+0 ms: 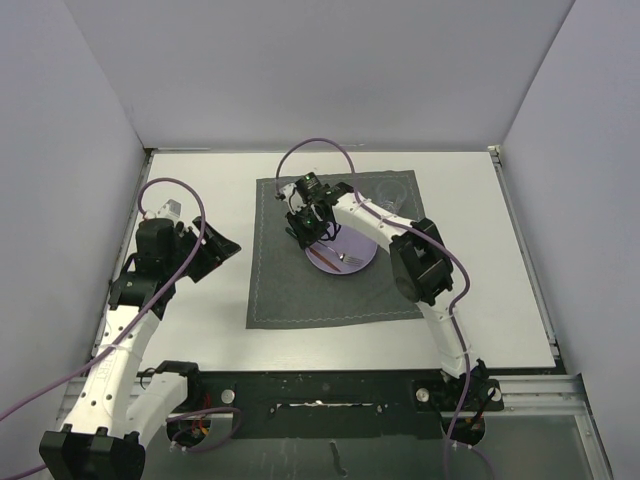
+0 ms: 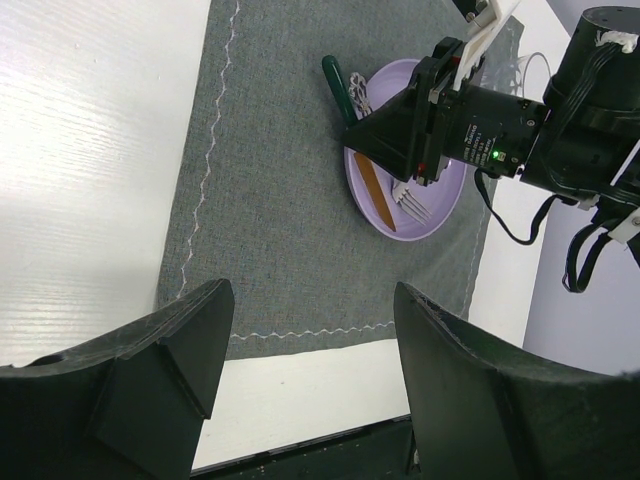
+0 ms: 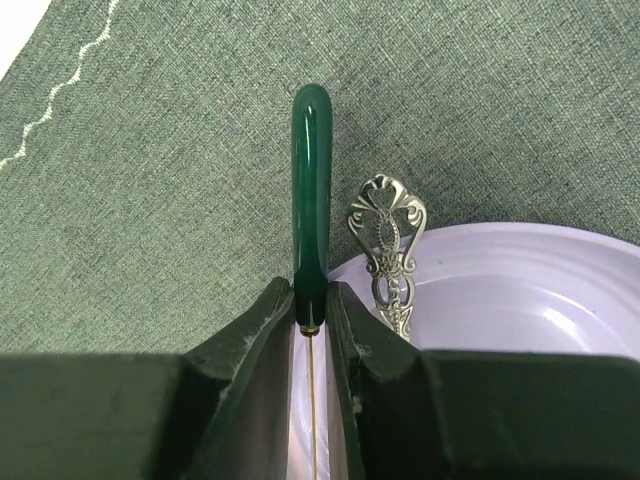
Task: Set the dinner table for one person
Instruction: Pick up the knife with the napkin, then place the knife on the napkin, then adjust the knife on the napkin.
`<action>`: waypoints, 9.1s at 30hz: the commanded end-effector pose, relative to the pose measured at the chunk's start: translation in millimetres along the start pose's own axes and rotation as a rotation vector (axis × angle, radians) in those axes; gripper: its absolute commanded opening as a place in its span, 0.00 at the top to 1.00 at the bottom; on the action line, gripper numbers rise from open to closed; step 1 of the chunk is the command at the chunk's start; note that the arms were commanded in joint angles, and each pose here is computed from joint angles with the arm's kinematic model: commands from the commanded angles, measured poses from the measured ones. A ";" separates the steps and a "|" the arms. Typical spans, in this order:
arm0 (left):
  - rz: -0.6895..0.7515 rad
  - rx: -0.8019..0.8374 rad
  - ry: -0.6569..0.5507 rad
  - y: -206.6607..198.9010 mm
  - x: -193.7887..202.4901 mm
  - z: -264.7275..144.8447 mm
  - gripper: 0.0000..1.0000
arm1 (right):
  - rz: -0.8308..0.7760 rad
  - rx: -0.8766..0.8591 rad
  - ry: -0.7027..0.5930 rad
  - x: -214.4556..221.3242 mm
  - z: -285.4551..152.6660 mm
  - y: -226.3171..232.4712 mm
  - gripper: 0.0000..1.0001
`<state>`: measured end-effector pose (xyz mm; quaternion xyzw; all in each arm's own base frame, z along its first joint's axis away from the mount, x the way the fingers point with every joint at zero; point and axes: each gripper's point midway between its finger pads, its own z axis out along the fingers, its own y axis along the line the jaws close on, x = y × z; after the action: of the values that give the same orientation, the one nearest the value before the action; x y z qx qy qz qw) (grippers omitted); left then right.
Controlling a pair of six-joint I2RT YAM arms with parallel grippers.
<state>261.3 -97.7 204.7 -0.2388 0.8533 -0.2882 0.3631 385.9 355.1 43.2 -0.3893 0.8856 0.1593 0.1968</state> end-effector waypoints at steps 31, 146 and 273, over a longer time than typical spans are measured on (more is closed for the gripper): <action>0.035 0.123 -0.036 -34.5 -8.8 -29.7 0.36 | -0.041 0.452 -0.035 -21.8 -179.1 -27.7 1.00; 0.196 0.161 0.145 -43.0 29.2 -8.7 0.36 | 0.723 0.603 0.280 241.1 -151.6 -157.1 1.00; 0.742 0.217 0.479 -251.6 287.5 280.7 0.33 | 0.613 1.026 -0.588 183.8 -465.2 -89.7 0.76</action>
<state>325.3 -548.3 94.5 0.2353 0.8931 -0.2815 0.2601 236.2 -18.2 327.1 0.0717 0.8512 -0.1418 0.5003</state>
